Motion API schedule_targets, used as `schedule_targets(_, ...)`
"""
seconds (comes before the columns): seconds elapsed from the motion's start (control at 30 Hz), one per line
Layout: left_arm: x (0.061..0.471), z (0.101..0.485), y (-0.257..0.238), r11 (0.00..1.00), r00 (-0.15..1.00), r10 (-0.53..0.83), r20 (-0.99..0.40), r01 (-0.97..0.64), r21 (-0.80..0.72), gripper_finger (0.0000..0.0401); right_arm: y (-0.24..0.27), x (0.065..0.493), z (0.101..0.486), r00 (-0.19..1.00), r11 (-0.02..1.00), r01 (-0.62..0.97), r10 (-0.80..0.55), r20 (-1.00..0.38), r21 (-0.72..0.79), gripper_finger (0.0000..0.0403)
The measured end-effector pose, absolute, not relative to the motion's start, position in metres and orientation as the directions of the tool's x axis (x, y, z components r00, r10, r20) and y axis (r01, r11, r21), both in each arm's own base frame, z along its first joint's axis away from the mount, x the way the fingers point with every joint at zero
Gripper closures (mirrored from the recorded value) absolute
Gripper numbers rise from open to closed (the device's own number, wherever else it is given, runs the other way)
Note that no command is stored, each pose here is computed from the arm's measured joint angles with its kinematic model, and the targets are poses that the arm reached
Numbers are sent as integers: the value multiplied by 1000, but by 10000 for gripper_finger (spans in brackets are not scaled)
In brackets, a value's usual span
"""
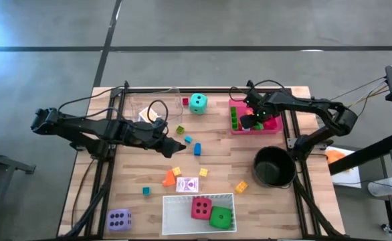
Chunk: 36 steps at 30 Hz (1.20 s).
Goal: Pick & Place Toys
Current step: Put the green game piece into the red bin, then put the violet dice into the white bin
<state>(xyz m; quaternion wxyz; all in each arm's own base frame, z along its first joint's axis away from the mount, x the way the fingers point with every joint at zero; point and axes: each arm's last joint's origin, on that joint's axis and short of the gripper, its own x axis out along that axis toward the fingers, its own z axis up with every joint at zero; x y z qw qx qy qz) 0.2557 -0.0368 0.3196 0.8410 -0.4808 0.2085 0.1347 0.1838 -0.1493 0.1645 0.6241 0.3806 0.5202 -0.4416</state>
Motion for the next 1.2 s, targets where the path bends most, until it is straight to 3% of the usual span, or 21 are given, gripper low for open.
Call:
schedule_targets(0.63, 256, 319, -37, 501, 875, 27, -483, -430, -751, 151, -149, 184, 165, 79, 369, 929, -149, -986, 18, 241)
schedule_targets(0.93, 256, 319, -37, 501, 875, 27, -484, -431, -751, 152, -149, 184, 165, 76, 364, 931, -152, -986, 15, 76)
schedule_targets(1.2, 253, 316, -36, 498, 853, 30, -521, -465, -732, 152, -148, 182, 171, 89, 347, 938, -172, -981, 25, 49)
